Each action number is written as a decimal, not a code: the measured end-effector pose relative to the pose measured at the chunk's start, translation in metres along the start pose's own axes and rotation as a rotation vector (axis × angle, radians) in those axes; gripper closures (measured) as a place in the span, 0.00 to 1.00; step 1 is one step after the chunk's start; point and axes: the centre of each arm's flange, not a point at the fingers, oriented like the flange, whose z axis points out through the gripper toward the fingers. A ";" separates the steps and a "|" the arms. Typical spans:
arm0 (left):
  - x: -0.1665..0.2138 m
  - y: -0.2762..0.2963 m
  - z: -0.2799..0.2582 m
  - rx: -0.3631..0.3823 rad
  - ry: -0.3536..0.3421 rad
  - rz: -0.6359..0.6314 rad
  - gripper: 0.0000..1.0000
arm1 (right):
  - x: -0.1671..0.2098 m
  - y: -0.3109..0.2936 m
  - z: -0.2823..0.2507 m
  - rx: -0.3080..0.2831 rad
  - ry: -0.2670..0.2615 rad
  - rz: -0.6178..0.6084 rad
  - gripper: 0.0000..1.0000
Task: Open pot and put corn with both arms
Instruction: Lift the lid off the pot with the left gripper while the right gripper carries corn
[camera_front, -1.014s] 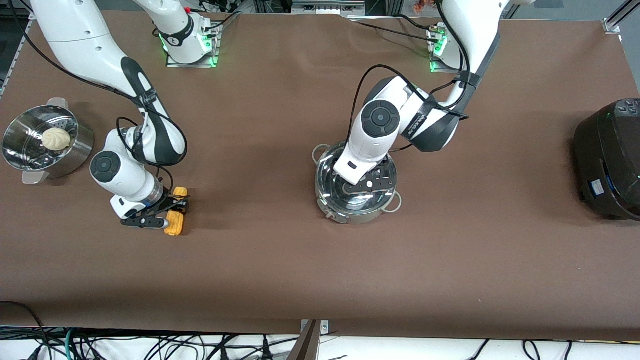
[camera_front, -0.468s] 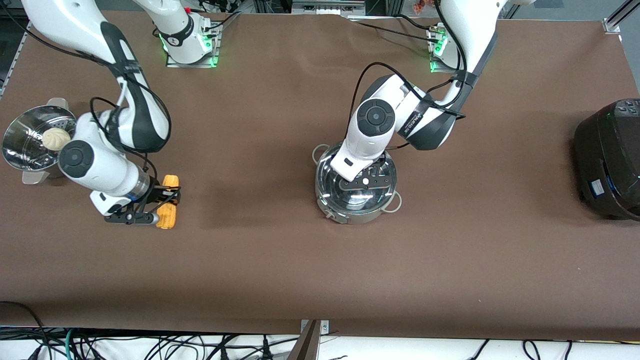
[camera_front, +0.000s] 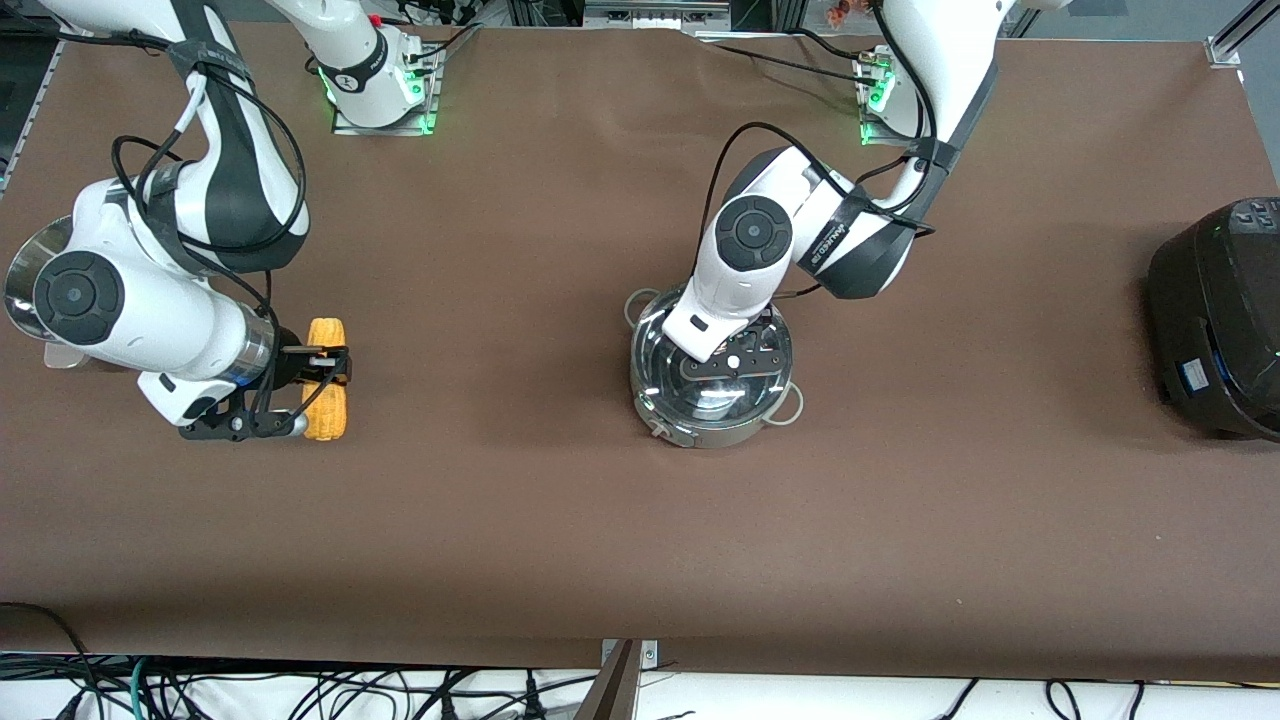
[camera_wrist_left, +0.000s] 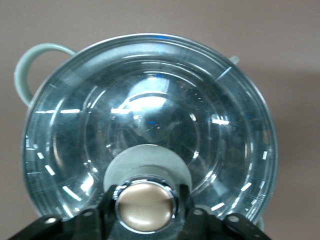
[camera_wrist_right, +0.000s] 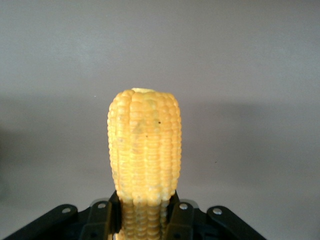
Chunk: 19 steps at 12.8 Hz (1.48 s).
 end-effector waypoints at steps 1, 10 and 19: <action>0.000 0.000 0.000 0.000 0.000 0.000 0.50 | 0.000 -0.002 0.001 0.001 -0.001 -0.003 0.67; -0.001 -0.007 -0.012 0.016 -0.013 -0.007 0.50 | -0.024 -0.111 0.006 -0.006 -0.006 -0.057 0.67; 0.034 -0.135 -0.109 0.049 -0.065 0.072 0.50 | -0.053 -0.221 0.018 0.008 0.033 0.043 0.67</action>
